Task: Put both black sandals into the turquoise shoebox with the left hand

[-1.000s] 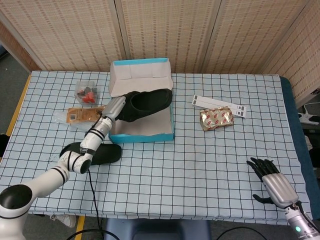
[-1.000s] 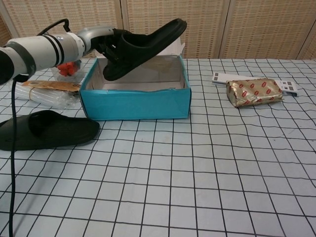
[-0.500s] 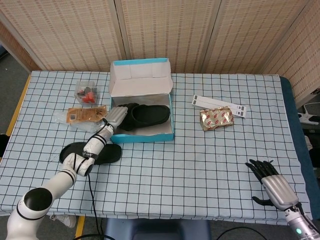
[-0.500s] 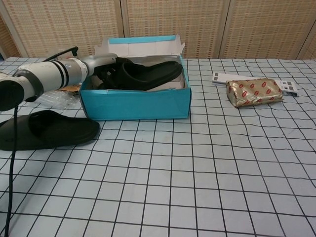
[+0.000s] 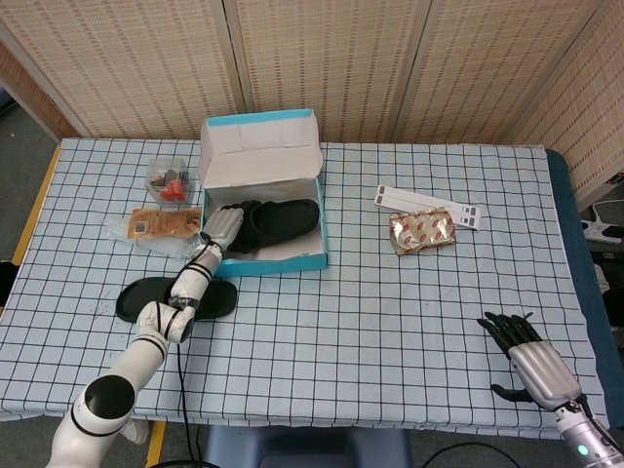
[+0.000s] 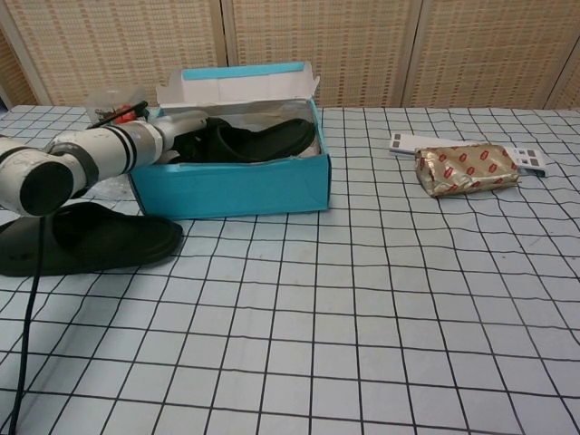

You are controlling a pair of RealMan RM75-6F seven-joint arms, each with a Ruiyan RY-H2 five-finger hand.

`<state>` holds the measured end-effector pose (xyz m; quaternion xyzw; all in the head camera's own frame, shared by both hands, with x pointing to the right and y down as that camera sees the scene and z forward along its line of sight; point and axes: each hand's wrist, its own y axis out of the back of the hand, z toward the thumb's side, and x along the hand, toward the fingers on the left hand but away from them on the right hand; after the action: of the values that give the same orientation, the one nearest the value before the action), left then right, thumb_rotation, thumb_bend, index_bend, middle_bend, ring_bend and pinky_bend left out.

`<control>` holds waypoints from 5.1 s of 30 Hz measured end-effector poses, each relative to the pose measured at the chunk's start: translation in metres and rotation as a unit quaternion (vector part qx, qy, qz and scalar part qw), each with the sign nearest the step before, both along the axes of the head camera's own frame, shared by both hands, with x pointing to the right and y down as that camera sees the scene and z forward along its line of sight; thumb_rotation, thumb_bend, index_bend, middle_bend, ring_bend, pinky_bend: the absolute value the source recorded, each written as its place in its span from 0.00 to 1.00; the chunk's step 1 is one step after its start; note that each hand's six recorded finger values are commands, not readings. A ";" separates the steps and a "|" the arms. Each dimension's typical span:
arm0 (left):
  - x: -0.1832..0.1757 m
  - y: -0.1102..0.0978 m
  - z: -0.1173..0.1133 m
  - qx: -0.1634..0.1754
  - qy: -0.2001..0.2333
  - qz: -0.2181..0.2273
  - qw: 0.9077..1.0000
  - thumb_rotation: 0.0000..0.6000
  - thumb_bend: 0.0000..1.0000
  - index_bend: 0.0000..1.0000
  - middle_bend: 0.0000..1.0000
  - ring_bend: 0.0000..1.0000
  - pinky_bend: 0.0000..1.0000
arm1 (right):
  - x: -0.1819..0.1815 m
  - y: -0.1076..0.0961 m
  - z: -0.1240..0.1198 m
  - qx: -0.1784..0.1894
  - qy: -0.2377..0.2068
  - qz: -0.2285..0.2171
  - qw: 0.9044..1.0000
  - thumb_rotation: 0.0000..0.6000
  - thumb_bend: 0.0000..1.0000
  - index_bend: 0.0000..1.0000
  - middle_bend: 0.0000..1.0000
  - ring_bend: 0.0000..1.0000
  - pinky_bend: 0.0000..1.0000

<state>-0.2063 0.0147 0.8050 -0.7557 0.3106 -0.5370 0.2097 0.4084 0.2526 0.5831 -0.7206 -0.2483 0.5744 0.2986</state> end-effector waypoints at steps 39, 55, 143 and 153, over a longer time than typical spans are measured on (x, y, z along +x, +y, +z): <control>0.026 0.029 -0.032 0.028 0.000 0.144 0.989 1.00 0.38 0.00 0.00 0.00 0.17 | -0.005 0.005 -0.008 0.000 -0.014 -0.008 1.000 1.00 0.08 0.00 0.00 0.00 0.00; 0.010 0.031 -0.062 0.041 -0.013 0.113 0.993 1.00 0.37 0.00 0.00 0.00 0.02 | -0.010 0.011 -0.016 -0.003 -0.032 -0.020 0.999 1.00 0.08 0.00 0.00 0.00 0.00; -0.171 0.175 -0.108 -0.026 -0.088 0.092 0.992 1.00 0.57 0.46 0.54 0.45 0.42 | -0.016 0.014 -0.020 -0.007 -0.051 -0.031 0.998 1.00 0.08 0.00 0.00 0.00 0.00; -0.167 0.187 -0.156 -0.083 -0.066 0.104 0.989 1.00 0.56 0.45 0.54 0.45 0.45 | -0.017 0.016 -0.020 -0.008 -0.052 -0.034 0.998 1.00 0.08 0.00 0.00 0.00 0.00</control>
<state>-0.3729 0.2018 0.6485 -0.7616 0.1696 -0.5852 0.2208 0.3917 0.2681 0.5632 -0.7598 -0.2341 0.5280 0.2986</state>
